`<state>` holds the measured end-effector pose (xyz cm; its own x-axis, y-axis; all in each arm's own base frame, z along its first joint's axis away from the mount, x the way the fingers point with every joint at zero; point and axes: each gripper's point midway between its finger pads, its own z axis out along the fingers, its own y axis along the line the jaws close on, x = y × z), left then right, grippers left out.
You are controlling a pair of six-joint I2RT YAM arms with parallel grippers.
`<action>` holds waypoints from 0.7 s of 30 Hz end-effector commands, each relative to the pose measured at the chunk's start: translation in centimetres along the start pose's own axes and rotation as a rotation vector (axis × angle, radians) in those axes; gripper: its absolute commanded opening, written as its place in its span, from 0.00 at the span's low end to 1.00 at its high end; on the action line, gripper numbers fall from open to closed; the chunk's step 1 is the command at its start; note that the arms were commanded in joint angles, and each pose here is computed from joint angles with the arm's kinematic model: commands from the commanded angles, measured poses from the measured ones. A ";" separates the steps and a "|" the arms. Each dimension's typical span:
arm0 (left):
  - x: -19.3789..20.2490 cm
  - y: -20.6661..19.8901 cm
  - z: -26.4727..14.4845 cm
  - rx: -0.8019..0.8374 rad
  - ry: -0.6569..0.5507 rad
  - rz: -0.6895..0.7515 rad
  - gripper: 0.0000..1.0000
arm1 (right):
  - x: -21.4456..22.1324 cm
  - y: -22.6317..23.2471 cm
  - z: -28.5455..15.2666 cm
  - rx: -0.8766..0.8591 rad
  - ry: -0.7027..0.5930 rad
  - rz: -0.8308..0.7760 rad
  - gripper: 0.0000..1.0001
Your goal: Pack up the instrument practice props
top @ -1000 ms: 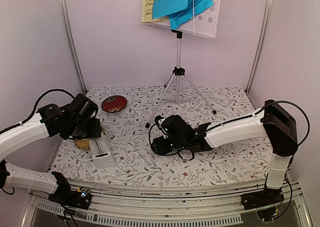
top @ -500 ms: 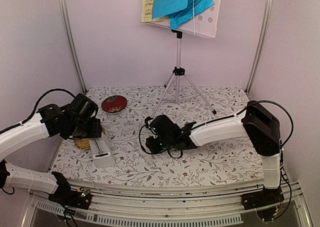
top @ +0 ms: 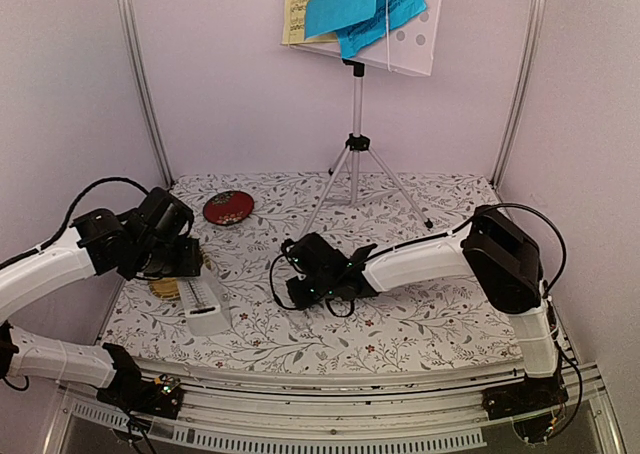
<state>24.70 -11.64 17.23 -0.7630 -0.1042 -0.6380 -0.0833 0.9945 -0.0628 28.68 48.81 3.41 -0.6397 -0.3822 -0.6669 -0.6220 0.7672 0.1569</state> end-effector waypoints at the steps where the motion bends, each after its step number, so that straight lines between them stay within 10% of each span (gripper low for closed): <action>1: -0.6 0.3 -1.0 0.003 -0.030 0.000 0.48 | 0.6 0.3 0.9 0.014 0.028 -0.021 0.23; 14: -1.3 -0.4 -1.9 0.064 -0.062 0.002 0.41 | 1.0 -0.8 1.3 0.072 0.033 -0.008 0.03; 21: -2.4 -7.4 -2.5 0.325 -0.057 0.131 0.31 | -1.7 -3.1 -4.7 0.139 -0.110 0.046 0.02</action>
<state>23.86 -13.17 17.66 -0.7826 -0.0269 -0.6220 0.0436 0.9942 -0.0979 29.10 47.29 2.43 -0.6472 -0.3809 -0.6604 -0.5795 0.8087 0.1014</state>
